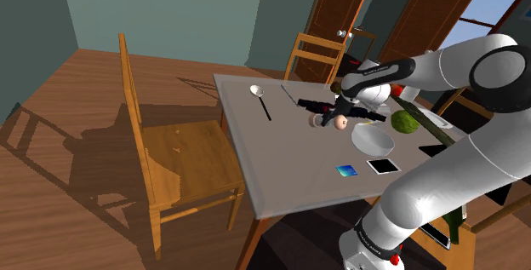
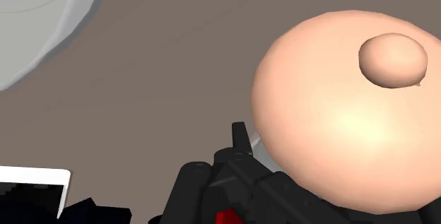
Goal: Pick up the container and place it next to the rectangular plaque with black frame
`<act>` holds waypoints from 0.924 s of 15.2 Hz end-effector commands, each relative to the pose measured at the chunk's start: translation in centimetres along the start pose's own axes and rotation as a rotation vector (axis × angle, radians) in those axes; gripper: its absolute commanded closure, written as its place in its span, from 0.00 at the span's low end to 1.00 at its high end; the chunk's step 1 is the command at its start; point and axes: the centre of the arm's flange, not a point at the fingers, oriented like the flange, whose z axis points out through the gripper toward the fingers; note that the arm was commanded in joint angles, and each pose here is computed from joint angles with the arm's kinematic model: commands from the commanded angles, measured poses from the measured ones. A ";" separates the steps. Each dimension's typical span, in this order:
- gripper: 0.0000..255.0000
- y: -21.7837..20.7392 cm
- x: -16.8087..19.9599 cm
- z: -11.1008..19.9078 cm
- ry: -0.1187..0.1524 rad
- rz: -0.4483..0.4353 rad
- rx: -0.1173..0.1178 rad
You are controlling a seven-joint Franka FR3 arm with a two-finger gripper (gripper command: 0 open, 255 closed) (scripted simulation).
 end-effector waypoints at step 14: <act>1.00 -0.3 1.5 -7.9 0.001 0.000 0.000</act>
